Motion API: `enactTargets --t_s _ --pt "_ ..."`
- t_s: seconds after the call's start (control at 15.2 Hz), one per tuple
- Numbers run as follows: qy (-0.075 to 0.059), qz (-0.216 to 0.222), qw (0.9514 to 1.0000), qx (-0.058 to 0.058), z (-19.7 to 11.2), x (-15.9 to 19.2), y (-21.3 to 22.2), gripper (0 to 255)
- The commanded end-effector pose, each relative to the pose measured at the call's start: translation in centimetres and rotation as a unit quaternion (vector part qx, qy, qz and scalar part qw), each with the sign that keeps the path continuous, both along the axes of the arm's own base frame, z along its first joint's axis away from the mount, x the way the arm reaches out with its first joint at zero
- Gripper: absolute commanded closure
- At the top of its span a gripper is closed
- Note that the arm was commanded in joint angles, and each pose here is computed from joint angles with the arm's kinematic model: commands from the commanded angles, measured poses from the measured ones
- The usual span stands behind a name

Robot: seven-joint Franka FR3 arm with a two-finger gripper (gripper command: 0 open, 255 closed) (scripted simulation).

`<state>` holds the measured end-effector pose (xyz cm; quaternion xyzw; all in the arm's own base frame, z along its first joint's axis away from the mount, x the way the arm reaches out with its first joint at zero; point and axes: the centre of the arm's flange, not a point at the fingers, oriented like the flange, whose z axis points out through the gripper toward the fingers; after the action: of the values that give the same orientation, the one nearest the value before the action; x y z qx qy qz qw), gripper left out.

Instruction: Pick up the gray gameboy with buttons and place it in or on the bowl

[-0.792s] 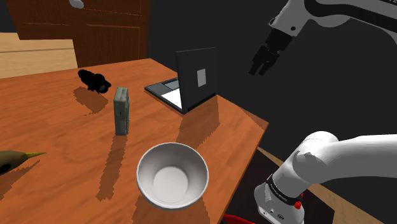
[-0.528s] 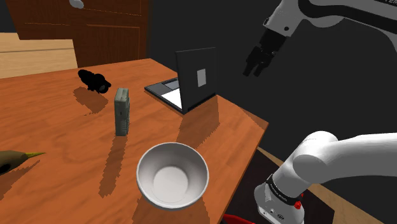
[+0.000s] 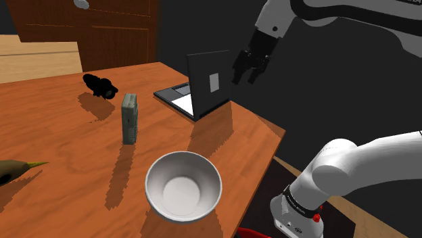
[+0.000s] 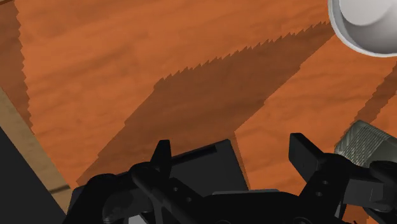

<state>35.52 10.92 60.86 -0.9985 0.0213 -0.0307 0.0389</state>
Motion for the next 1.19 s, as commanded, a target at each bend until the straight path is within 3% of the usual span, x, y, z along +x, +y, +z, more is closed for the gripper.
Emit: enactTargets --t_s 0.0,1.12 --pt "0.002 -0.005 1.0000 -0.004 -0.7 1.0 2.5 0" --pt "0.021 -0.038 0.9982 -0.040 -6.3 9.5 23.8 0"
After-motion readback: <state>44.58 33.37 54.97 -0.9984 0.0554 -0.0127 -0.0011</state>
